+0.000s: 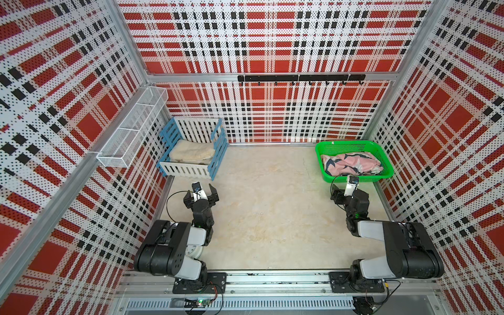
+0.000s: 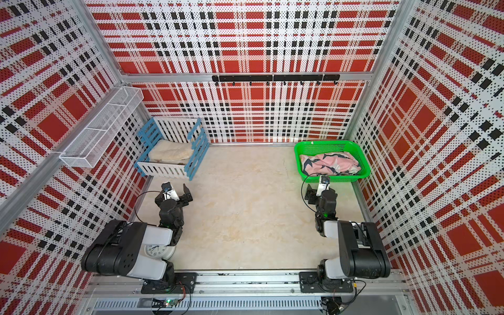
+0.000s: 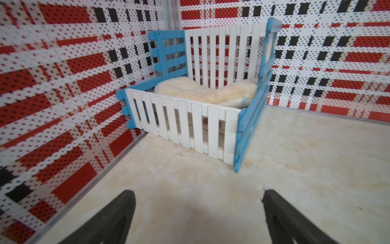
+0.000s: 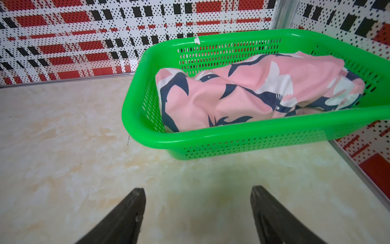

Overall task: Roll up the shorts
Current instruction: Reset both arms

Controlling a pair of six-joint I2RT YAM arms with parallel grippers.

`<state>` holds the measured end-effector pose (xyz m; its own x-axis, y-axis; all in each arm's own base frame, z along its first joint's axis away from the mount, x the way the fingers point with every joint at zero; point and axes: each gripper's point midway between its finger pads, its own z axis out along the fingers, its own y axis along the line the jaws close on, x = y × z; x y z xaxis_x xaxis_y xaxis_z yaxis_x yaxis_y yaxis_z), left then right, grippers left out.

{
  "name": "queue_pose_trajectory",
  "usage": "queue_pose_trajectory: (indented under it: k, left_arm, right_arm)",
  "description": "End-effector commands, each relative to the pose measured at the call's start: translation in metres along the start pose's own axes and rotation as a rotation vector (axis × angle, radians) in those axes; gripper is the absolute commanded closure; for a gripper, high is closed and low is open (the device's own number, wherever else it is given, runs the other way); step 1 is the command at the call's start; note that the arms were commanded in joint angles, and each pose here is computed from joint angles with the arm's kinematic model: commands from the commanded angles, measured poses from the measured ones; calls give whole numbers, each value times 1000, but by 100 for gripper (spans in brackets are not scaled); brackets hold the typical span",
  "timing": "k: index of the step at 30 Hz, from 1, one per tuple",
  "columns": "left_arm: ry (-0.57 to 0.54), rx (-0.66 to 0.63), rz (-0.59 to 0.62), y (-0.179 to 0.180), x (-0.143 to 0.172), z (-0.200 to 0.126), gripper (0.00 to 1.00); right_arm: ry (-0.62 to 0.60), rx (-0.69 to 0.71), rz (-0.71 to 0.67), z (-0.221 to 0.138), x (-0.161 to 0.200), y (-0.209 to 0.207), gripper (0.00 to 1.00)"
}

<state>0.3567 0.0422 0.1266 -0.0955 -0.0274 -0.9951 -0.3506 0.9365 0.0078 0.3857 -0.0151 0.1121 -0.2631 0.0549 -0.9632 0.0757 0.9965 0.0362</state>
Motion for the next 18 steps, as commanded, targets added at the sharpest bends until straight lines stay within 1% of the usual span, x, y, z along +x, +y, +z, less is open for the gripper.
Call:
queue_pose_trajectory:
  k: [1,2,3,4,8,18]
  left_arm:
    - [-152,100,-39,-14,-34,-5,1]
    - [-136,137,-17,-21,-31,-4,1]
    - [-137,148,-12,-23,-31,-4,1]
    - [-139,153,-12,-24,-31,-4,1]
    - [-133,82,-59,-12,-32,3,1]
    - [-130,80,-57,-11,-32,3,1]
  right_arm:
    - [-107,-48,-60,3,-17,15,14]
    - [-91,-51,-70,3,-14,17,14]
    - [-94,-67,-81,2,-12,20,12]
    - [-118,-85,-88,0,-13,23,11]
    - [-96,-48,-69,4,-12,16,10]
    - [-101,-46,-68,3,-13,16,9]
